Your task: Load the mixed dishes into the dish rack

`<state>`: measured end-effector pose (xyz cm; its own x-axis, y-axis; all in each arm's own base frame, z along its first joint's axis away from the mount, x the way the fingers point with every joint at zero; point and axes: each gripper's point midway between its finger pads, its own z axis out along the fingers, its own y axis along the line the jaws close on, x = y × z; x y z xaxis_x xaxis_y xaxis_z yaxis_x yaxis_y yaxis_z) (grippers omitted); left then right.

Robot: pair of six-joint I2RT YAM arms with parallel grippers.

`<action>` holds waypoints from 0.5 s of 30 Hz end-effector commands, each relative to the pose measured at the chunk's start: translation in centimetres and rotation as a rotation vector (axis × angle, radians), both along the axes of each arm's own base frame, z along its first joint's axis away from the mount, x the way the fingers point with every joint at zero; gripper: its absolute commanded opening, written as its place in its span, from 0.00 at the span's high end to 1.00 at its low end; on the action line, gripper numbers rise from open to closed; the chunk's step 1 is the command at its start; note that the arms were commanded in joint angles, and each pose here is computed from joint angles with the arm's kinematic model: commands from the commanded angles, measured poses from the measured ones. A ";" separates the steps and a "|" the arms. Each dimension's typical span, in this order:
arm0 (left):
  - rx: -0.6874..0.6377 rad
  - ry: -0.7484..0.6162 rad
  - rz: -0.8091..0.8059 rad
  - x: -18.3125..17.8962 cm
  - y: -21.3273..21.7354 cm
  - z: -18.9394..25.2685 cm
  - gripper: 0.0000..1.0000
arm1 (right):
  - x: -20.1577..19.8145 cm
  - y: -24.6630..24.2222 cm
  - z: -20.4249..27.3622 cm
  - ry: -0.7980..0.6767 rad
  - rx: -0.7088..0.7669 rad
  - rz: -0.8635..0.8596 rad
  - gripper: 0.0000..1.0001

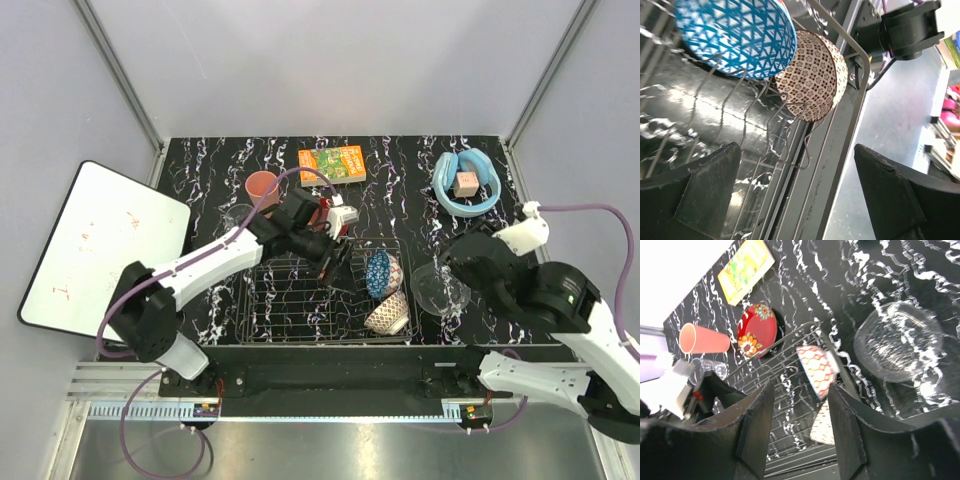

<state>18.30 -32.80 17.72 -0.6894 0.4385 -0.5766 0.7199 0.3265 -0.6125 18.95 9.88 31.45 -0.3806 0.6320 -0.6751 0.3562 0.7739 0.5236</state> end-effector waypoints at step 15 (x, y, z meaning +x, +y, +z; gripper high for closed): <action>-0.196 0.224 -0.183 -4.6 -6.3 0.8 0.14 | -0.8 -2.6 -4.8 0.072 -0.184 -0.026 0.43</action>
<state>14.32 -37.61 18.14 -0.7225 0.4602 -0.5159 0.6262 0.1195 -0.7704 18.59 8.86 26.77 -0.4349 0.5257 -0.7311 0.3917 0.8415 0.3721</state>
